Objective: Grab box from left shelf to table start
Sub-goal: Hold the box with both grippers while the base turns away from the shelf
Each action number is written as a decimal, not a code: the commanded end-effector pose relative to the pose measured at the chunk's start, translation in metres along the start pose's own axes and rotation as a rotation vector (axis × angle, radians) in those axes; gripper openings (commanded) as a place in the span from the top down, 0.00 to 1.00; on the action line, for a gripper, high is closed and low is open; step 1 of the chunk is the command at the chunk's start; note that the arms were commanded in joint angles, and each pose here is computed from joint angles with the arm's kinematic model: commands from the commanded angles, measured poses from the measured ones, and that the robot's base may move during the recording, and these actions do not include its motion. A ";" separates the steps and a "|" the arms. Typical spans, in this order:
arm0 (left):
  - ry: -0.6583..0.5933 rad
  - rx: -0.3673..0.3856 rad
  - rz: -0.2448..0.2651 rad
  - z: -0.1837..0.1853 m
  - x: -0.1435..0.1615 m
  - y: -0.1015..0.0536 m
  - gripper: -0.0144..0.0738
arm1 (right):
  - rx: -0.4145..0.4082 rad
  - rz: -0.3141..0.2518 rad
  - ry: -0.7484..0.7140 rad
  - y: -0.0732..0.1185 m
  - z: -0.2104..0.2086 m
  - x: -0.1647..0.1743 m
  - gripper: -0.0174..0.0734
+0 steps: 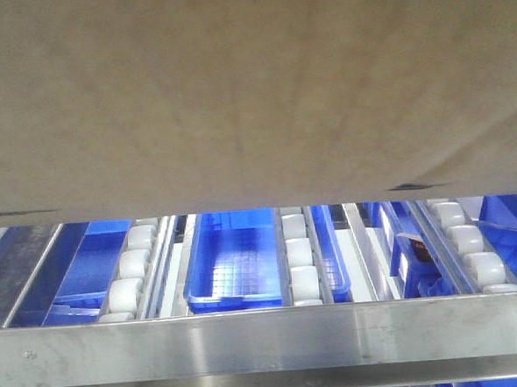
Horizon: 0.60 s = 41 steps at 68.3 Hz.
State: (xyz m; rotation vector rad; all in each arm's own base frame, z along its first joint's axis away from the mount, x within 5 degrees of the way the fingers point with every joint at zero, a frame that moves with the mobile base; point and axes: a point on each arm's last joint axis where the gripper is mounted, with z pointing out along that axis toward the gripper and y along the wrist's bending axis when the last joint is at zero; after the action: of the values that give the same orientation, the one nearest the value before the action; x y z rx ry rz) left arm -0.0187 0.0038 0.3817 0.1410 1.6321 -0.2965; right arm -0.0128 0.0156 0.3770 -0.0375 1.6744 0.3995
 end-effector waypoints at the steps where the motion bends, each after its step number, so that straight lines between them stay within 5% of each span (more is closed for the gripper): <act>1: -0.250 0.001 0.016 -0.011 -0.029 -0.001 0.95 | 0.114 -0.126 -0.167 -0.007 -0.002 -0.022 0.75; 41: -0.250 0.001 0.015 -0.011 -0.029 -0.001 0.95 | 0.114 -0.126 -0.168 -0.007 -0.002 -0.022 0.75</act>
State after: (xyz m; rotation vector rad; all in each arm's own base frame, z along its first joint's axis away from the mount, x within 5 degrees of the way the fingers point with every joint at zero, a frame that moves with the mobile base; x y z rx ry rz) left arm -0.0187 0.0038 0.3817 0.1410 1.6321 -0.2968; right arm -0.0128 0.0156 0.3767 -0.0381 1.6779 0.3995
